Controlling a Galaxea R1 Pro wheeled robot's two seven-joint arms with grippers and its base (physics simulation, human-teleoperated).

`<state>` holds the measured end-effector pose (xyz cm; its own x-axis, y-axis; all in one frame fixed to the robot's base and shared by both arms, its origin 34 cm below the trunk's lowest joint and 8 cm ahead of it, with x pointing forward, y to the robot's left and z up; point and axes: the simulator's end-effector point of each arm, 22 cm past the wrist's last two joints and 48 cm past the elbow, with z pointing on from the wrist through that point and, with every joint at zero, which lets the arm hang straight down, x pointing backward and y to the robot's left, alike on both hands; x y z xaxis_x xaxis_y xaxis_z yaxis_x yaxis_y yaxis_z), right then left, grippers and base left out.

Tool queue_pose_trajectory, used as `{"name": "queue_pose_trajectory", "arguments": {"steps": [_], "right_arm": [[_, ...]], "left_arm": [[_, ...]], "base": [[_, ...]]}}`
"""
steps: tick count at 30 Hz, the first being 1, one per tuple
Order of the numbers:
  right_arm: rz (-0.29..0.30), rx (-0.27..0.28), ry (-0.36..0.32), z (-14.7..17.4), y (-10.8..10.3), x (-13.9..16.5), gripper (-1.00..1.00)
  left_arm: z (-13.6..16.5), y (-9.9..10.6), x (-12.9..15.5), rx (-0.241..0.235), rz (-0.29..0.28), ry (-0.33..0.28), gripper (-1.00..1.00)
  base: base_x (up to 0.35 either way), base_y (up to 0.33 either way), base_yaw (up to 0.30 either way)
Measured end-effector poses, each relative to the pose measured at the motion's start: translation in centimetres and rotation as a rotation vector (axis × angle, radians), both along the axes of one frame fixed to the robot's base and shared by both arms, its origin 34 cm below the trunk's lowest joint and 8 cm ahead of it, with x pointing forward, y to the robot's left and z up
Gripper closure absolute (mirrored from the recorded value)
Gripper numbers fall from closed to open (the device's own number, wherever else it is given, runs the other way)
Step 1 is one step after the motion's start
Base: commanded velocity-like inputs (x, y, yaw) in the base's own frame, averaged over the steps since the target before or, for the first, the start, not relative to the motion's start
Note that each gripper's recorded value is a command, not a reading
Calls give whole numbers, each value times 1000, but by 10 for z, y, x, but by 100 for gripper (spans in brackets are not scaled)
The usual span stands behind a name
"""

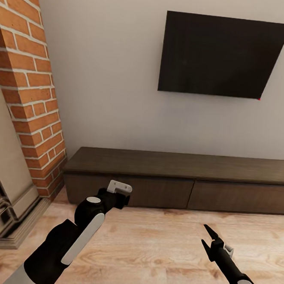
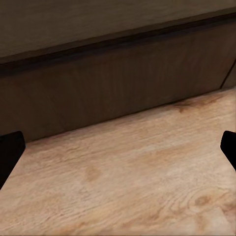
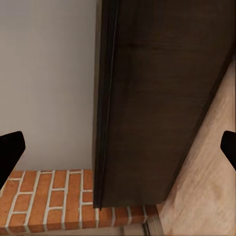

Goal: Place each of the two pumpkins and all three candles from the living room inside a cabinet in the living room (use any cabinet), then make sure every cabinet is closed, and position the cauldron so it is next to a table in the living room.

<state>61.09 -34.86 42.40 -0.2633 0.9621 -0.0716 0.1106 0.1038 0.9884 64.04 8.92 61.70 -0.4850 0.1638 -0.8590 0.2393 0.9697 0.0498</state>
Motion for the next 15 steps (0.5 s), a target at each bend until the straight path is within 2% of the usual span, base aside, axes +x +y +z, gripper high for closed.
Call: {"name": "queue_pose_trajectory", "arguments": {"steps": [9, 15], "right_arm": [[-5, -5, 7, -12, -2, 0, -100], [-1, 7, -15, -16, 0, -1, -100]], "left_arm": [[-21, -1, 4, -2, 0, 33, -100], [-35, 0, 6, -2, 1, 57, -100]], "base": [[0, 0, 0], [0, 0, 0]]}}
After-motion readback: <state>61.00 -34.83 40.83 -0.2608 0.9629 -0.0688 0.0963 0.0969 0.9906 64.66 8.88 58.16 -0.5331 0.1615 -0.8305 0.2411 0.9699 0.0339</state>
